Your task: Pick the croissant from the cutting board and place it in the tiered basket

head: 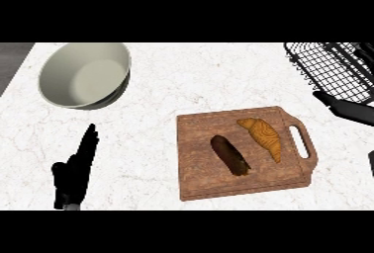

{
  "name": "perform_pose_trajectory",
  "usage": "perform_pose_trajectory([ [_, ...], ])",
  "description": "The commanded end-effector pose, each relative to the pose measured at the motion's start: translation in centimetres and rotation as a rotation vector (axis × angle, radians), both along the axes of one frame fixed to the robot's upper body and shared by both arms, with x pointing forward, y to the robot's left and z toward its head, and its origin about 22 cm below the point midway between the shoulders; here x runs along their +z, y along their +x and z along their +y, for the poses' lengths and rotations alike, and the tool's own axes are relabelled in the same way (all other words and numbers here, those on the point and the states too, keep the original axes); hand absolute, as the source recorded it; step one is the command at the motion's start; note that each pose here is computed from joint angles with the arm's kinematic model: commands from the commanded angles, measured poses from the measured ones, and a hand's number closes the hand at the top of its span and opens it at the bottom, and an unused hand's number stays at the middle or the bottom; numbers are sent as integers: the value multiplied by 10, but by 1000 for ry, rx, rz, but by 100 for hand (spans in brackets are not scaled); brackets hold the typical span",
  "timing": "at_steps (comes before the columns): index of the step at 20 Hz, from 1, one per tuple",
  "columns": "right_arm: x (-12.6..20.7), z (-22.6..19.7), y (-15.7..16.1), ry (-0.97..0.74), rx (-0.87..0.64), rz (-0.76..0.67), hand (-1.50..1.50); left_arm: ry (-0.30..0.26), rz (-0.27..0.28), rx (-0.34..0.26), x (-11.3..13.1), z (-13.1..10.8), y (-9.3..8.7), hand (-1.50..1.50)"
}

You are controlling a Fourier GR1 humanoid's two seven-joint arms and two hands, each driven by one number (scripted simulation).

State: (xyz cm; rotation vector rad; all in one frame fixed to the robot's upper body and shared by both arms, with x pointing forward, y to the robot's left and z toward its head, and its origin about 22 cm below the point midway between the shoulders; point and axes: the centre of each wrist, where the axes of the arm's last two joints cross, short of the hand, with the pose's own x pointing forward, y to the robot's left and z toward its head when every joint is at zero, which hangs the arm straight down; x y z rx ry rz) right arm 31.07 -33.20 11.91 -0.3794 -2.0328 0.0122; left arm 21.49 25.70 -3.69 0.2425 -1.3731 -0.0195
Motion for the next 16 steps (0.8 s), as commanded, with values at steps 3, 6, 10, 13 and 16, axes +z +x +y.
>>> perform_pose_trajectory([
  [3,9,-11,-35,-183,75,145,-150,10,62,30,-21,-8,-12,0],
  [6,25,-4,-43,-392,150,362,-150,-3,83,38,-21,-15,-16,0],
  [10,55,13,-54,-652,138,458,-150,8,82,17,-20,-4,-27,0],
  [13,71,25,-63,-850,87,504,-150,14,82,55,-21,3,-11,0],
  [16,68,47,-72,-954,-1,533,-150,-12,75,38,-23,-18,-7,0],
])
